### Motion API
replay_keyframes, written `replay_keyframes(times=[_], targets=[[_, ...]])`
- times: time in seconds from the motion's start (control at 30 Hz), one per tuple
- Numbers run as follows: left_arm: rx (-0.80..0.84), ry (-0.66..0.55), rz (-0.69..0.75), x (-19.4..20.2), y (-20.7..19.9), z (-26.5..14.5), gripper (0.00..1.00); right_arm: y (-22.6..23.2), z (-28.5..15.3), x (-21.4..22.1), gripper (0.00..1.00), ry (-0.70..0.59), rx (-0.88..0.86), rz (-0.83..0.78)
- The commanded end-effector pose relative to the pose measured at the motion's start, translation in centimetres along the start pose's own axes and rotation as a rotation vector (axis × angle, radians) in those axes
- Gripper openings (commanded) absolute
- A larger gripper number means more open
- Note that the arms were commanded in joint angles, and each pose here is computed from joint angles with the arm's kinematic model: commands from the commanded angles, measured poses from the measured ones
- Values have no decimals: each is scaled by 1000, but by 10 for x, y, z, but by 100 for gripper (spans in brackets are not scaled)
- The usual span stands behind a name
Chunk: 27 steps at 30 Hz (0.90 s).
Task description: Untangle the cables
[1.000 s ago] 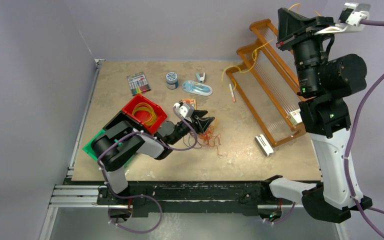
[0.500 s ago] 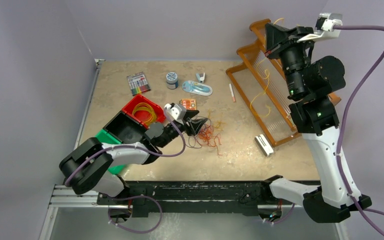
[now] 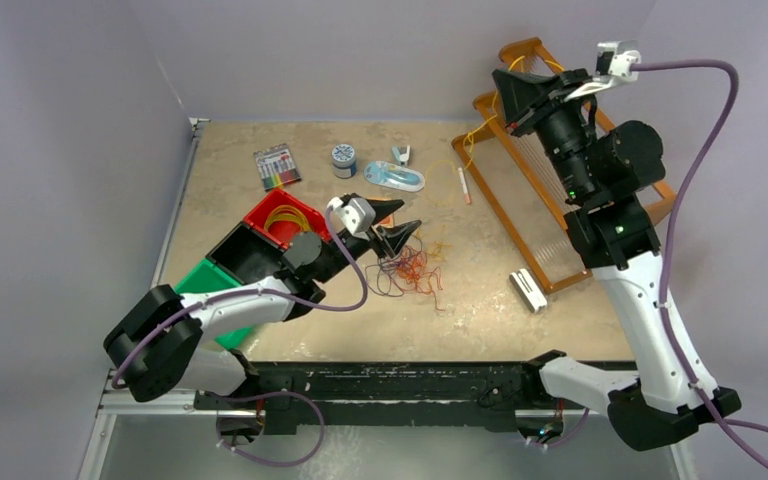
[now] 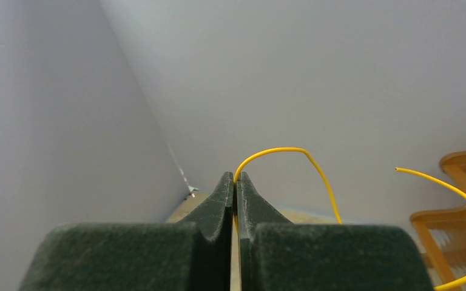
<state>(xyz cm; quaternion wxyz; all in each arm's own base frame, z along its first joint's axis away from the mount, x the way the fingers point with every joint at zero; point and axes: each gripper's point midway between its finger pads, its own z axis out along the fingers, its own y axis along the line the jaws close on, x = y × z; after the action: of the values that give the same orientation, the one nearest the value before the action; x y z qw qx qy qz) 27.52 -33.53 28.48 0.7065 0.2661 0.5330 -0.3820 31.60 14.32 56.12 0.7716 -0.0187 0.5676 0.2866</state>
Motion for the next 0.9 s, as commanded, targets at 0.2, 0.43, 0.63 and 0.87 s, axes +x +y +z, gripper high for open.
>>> replay_keyframes(times=[0.2,0.43,0.63,0.87], targets=[[-49,-72,112,-20,13,13,54,32,5,2,0,-43,-198,11],[-45,-92,-62,-15,8,22,54,39,5,8,0,-41,-255,5],[-9,-147,-235,-18,-2,25,54,46,4,13,0,-30,-302,21],[-134,-3,-332,32,16,34,47,55,0,14,0,-27,-347,42]])
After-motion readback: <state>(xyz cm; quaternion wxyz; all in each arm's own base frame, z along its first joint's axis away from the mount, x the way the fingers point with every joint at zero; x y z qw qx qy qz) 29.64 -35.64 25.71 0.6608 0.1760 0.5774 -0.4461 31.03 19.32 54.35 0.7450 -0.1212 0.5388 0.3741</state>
